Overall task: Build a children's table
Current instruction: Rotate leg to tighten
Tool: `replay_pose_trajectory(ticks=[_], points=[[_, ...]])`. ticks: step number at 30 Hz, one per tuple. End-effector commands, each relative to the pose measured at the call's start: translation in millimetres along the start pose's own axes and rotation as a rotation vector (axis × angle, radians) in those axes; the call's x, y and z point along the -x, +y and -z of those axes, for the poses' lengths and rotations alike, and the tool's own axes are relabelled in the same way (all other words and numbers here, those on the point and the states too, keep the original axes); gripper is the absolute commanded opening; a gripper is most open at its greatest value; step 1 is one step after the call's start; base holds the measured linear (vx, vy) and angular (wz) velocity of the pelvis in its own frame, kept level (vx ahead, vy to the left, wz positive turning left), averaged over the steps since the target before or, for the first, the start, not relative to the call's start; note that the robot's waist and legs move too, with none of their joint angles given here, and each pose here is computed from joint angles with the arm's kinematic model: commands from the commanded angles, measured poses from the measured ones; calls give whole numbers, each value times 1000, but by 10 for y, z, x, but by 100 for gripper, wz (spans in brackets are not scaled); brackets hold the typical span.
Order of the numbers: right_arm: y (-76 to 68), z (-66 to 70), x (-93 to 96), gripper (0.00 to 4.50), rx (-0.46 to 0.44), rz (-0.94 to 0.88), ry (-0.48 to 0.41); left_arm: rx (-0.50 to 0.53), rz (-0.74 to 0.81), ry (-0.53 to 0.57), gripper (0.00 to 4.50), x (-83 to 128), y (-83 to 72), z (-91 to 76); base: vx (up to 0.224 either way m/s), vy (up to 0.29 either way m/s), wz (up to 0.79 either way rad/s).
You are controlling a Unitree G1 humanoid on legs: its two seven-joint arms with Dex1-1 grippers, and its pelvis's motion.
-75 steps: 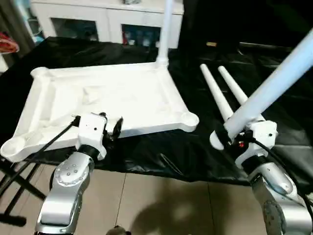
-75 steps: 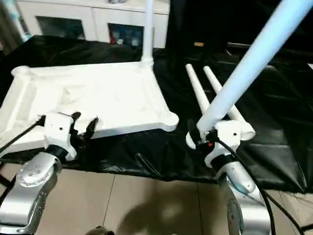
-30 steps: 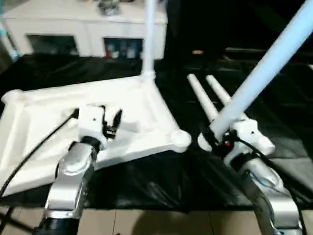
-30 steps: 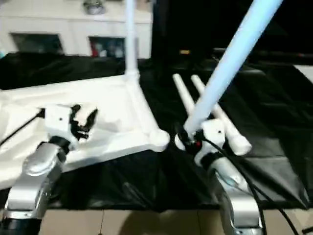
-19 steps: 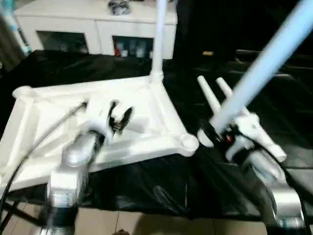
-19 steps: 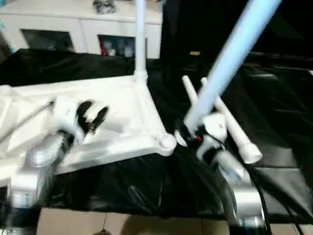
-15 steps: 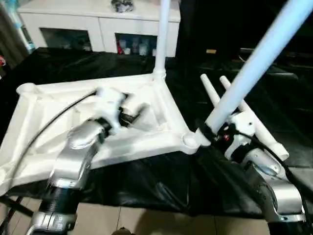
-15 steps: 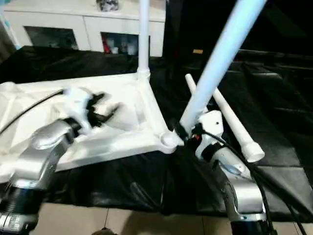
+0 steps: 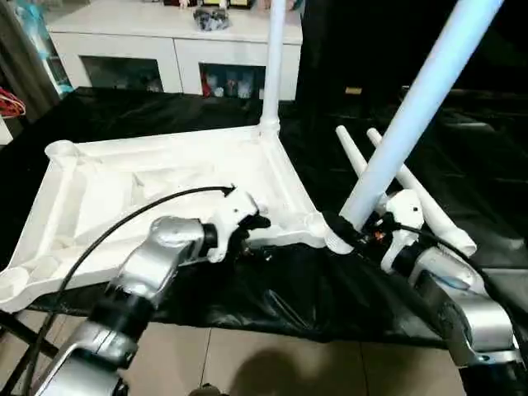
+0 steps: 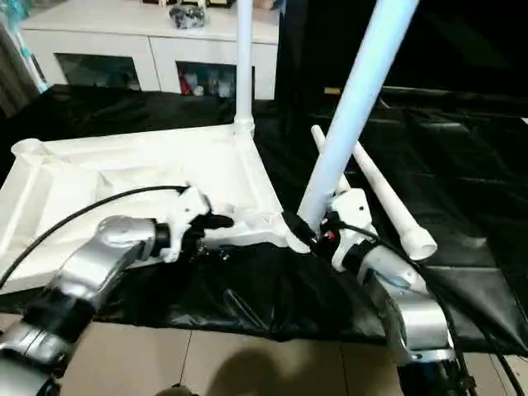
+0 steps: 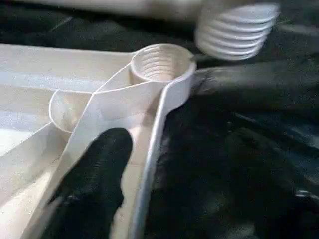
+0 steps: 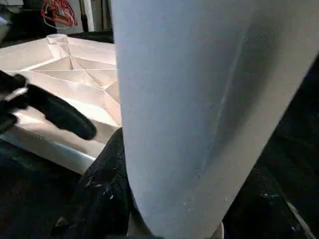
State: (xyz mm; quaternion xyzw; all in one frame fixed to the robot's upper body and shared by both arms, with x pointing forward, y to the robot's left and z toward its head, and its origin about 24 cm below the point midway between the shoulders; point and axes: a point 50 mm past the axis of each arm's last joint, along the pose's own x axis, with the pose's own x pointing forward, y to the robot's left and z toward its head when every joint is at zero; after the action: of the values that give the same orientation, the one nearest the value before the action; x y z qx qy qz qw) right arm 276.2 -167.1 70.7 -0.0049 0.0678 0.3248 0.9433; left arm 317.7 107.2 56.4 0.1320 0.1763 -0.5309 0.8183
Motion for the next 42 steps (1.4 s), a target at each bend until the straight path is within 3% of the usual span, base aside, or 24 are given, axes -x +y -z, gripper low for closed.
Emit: replay_pose_trajectory(ticks=[1,2,21,30,38,42], points=[[-42,-67,13,190,5,5,-28,-46,-23,8,328,-34,70,-64,0,0,0],[-43,-67,14,190,7,4,-29,-52,-22,9,294,-44,83,-74,0,0,0],[-118,-76,23,190,32,22,-34,-16,75,71,161,-122,178,-15,0,0,0],[-124,-98,-17,190,34,12,-42,-11,90,174,80,-82,217,81,0,0,0],[-101,-129,-99,190,19,-28,-53,8,119,136,6,-52,208,81,0,0,0],[-80,-145,-172,190,-30,-96,-36,-7,170,111,0,-37,155,95,0,0,0]])
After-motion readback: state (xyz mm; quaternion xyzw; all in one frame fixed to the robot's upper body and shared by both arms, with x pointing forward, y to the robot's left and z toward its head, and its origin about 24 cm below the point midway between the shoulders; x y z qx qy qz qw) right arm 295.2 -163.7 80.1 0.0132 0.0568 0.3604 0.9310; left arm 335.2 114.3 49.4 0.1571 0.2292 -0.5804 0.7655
